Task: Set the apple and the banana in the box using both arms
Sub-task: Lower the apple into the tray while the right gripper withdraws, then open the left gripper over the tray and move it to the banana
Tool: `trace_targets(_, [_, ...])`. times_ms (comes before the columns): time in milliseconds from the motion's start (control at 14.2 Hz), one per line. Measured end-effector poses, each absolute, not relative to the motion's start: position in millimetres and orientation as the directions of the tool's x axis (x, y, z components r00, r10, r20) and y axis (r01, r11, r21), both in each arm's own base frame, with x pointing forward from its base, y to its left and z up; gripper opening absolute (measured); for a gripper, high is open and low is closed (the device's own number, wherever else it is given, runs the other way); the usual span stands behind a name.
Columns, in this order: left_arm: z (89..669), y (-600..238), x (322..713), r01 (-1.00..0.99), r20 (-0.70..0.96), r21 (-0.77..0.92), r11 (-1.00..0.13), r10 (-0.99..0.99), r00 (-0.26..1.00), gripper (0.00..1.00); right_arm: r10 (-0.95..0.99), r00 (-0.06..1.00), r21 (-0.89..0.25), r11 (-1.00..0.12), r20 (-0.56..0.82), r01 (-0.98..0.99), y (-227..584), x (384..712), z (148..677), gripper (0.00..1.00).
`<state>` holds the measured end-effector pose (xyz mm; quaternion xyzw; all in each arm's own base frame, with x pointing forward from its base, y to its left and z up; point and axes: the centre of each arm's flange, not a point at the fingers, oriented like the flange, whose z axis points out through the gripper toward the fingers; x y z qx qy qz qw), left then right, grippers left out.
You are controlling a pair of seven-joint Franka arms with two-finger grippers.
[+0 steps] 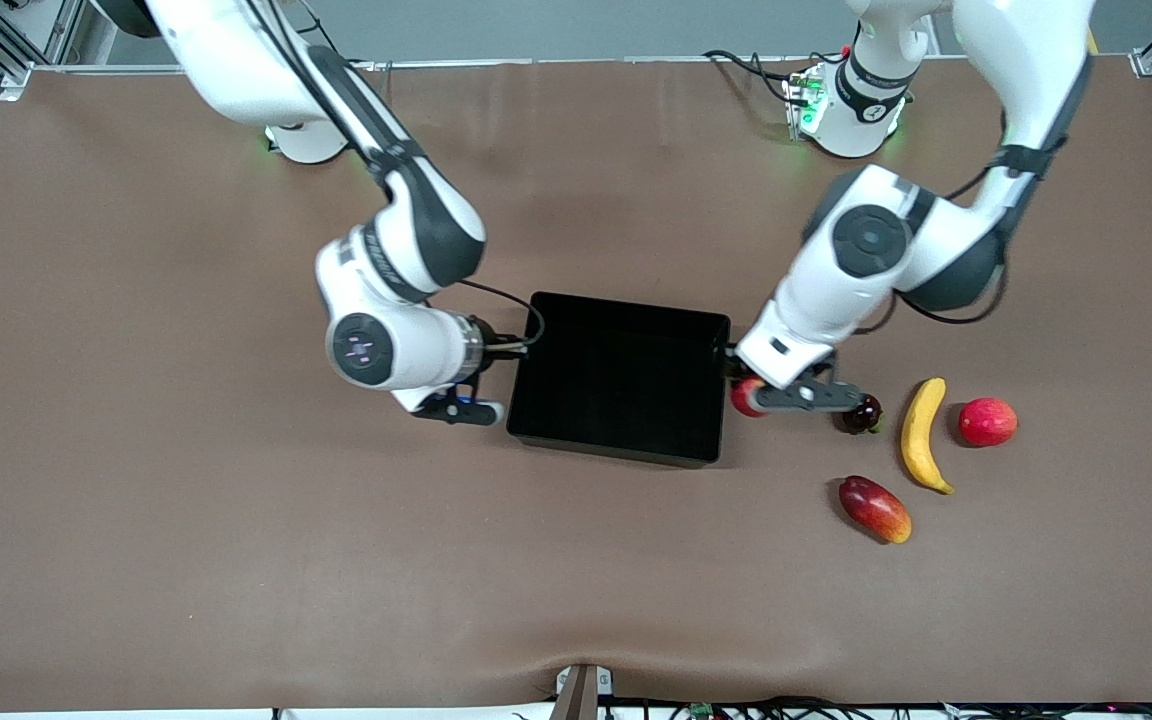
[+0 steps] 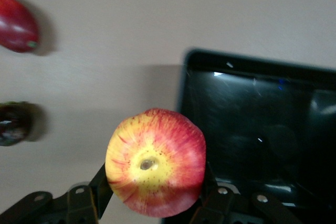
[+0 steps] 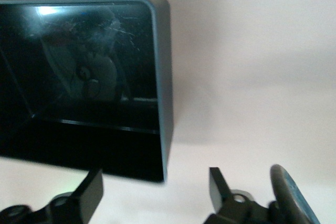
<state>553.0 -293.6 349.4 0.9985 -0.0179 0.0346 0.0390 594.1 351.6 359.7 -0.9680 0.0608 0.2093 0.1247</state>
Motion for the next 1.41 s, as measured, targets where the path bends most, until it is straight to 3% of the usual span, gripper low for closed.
trace_targets(212, [334, -321, 525, -0.100, 0.057, 0.086, -0.991, -0.095, 0.994, 0.69, -0.101, 0.892, -0.182, -0.963, -0.440, -0.198, 276, 625, 427, 1.00])
trace_targets(424, [322, -355, 496, -0.158, 0.034, 0.082, -0.984, -0.155, 0.987, 0.69, -0.108, 0.906, -0.193, -0.960, -0.408, -0.201, 216, 647, 450, 1.00])
trace_targets(635, [298, -369, 482, -0.177, 0.043, 0.032, -0.984, -0.175, 0.984, 0.69, -0.009, 0.946, -0.257, -0.961, -0.324, -0.097, 145, 665, 470, 1.00])
trace_targets(776, [280, -372, 483, -0.150, 0.070, 0.024, -0.988, -0.148, 0.987, 0.69, 0.066, 0.967, -0.209, -0.978, -0.247, 0.013, 84, 671, 486, 1.00])
trace_targets(1059, [239, -378, 477, -0.107, 0.086, 0.004, -0.994, -0.106, 0.991, 0.69, 0.090, 0.988, 0.011, -0.996, -0.127, 0.093, 26, 665, 539, 1.00])
trace_targets(1412, [207, -390, 462, -0.094, 0.079, -0.018, -0.995, -0.095, 0.992, 0.69, 0.078, 0.993, 0.052, -0.995, -0.086, 0.082, -17, 631, 588, 1.00])
